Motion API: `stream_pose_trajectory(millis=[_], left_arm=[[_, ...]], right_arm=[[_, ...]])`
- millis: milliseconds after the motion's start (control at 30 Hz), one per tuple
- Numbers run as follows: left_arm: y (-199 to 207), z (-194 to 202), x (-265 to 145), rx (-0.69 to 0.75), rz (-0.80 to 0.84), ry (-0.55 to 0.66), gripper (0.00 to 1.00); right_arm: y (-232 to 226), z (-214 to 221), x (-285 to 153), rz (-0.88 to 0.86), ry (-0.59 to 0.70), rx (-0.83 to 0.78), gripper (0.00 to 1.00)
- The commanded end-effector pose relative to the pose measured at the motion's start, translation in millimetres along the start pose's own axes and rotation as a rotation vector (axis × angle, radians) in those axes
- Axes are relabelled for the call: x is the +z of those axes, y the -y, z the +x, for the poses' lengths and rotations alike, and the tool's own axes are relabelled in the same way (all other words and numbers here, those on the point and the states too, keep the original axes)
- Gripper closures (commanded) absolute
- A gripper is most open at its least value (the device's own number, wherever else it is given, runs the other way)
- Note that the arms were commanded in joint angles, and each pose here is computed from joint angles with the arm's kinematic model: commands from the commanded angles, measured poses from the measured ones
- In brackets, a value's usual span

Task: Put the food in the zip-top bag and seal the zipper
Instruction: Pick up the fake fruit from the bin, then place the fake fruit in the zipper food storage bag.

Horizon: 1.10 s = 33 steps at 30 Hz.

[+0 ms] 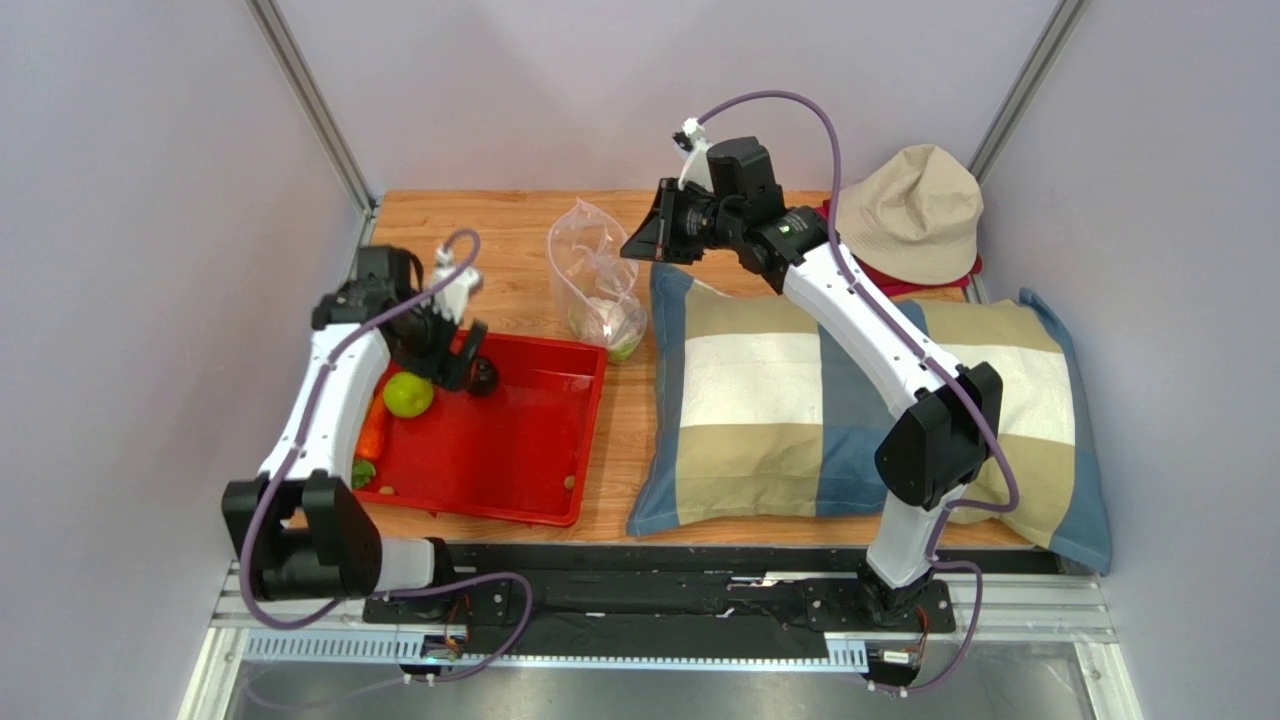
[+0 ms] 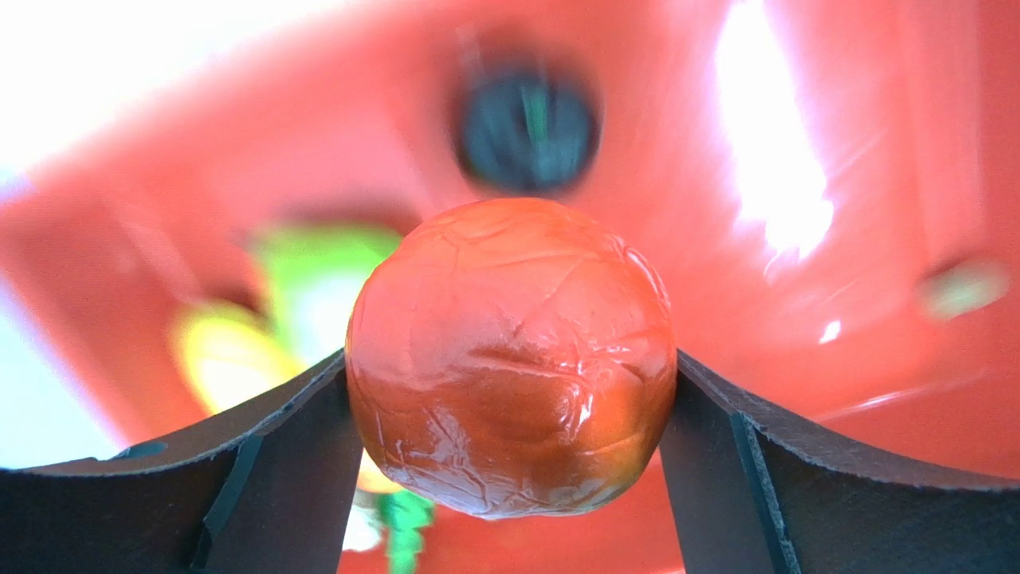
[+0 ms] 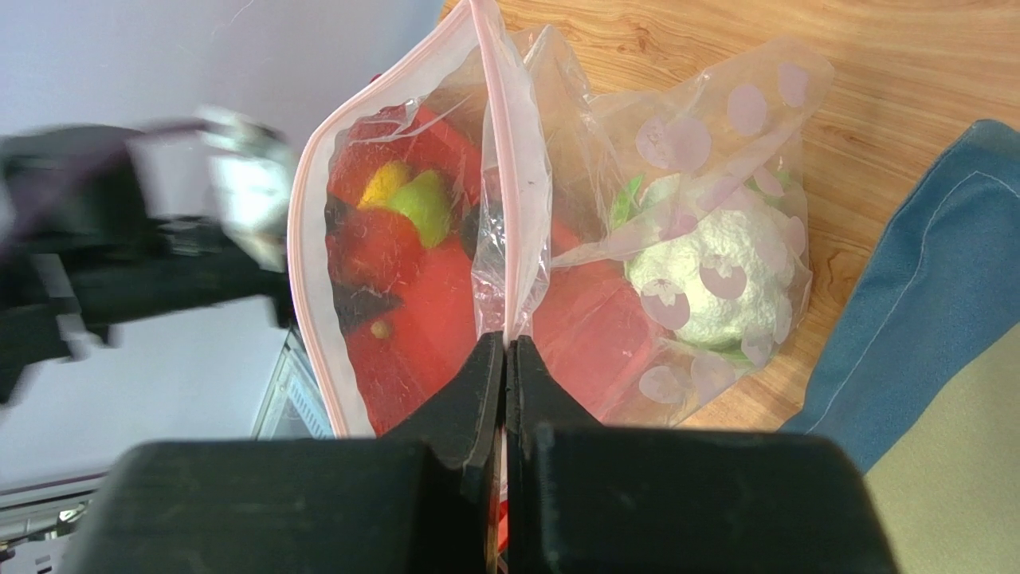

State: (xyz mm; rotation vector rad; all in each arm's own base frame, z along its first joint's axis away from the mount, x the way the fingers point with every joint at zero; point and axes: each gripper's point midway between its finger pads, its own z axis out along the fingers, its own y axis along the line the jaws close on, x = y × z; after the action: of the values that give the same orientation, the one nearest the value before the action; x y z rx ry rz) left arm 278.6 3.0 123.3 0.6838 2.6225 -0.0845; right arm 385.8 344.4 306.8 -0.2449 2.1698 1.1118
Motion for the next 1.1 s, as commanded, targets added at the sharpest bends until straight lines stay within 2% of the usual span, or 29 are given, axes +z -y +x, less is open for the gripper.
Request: stream_pose_trajectory(millis=[0,33,67,167,300,400,533,633,667,767,933,1067], left_arm=[[28.6,-113.1,-131.0,-0.020,0.075,0.488,0.36],[33.2,-130.3,-148.2,-0.054,0.096,0.554,0.36],[36.9,-152.2,-175.5,-0.030,0.104,0.641,0.36],[66.3,-193.2,-214.1,0.055,0.175,0.786,0.36],[101.6,-227.1,-233.3,0.150,0.241,0.884,0.36],[121.1,-241.8,-217.5,0.216,0.260,0.858,0.36],[130.0,-248.3,-170.3,0.233,0.264,0.731,0.32],[128.6,-250.7,-149.1,0.217,0.251,0.668,0.20],[127.6,-252.3,-148.0,0.209,0.247,0.660,0.12],[129.7,-255.1,-156.0,0.198,0.262,0.656,0.01],[111.2,-238.9,-183.9,0.188,0.178,0.691,0.01],[77.9,-207.7,-184.4,0.061,0.147,0.688,0.01]], right_arm=[[-6.6,-3.7,0.8,-0.027,0.003,-0.028,1.00],[-6.8,-2.6,1.8,-0.028,-0.001,-0.024,1.00],[-6.8,-3.1,2.2,-0.029,0.000,-0.024,1.00],[-11.8,-6.0,2.4,-0.045,0.006,-0.024,1.00],[-17.9,-8.2,1.8,-0.062,0.012,-0.034,1.00],[-20.9,-8.1,2.4,-0.070,0.009,-0.035,1.00],[-22.6,-10.2,0.8,-0.070,0.014,-0.036,1.00],[-27.2,-12.8,-2.9,-0.077,0.022,-0.042,1.00],[-27.9,-12.8,-2.9,-0.080,0.020,-0.040,1.00],[-28.7,-15.6,-3.9,-0.078,0.025,-0.042,1.00],[-27.6,-16.3,-3.6,-0.072,0.028,-0.048,1.00],[-27.1,-16.6,-3.9,-0.072,0.028,-0.049,1.00]])
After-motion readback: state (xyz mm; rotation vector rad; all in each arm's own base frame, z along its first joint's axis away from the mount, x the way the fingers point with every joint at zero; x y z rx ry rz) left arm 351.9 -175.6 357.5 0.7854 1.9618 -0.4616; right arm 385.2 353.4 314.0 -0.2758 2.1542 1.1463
